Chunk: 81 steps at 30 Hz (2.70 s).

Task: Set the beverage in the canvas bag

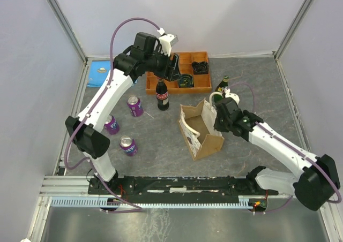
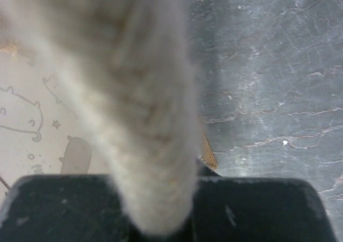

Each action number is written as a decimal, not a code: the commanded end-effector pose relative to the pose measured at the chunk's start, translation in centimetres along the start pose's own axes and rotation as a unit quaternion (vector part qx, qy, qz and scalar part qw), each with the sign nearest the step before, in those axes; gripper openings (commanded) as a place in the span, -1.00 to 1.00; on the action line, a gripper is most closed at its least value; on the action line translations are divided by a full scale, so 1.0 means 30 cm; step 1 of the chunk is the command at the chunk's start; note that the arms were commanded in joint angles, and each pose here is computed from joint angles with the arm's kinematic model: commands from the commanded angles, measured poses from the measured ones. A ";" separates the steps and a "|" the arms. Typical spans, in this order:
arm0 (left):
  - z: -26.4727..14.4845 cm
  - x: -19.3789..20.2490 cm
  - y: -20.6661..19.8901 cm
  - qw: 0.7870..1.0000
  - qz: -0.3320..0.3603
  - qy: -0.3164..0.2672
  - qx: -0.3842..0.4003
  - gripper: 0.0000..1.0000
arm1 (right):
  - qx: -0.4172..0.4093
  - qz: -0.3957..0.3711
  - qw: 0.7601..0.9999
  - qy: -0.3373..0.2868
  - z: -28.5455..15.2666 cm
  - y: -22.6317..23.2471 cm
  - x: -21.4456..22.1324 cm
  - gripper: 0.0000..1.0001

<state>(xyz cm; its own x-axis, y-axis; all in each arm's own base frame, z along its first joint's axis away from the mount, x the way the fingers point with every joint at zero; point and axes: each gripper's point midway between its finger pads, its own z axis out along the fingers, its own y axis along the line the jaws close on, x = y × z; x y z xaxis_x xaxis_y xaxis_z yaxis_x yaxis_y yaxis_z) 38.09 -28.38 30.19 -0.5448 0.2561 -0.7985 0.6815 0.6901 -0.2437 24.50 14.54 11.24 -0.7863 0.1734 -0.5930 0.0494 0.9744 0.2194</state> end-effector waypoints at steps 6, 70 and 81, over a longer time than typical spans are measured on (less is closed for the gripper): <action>-0.113 -0.027 0.029 0.999 -0.031 -0.042 -0.012 0.39 | 0.067 0.076 0.993 -0.062 -0.009 0.090 -0.086 -1.00; -0.172 0.478 0.586 0.936 -0.056 0.188 -0.293 0.85 | 0.062 0.086 0.987 -0.123 -0.506 0.078 -0.205 0.99; -0.132 0.542 0.633 0.929 -0.064 0.220 -0.289 0.86 | 0.070 0.084 0.987 -0.119 -0.497 0.063 -0.190 0.99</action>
<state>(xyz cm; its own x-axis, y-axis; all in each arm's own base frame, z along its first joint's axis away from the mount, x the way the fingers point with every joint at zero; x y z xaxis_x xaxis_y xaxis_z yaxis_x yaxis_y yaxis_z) 39.64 -9.11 15.50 -0.8379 0.2818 -0.4675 0.2663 0.9586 0.1006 19.70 13.71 26.28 -0.6136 0.3478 -0.7089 0.2529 0.9370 0.2409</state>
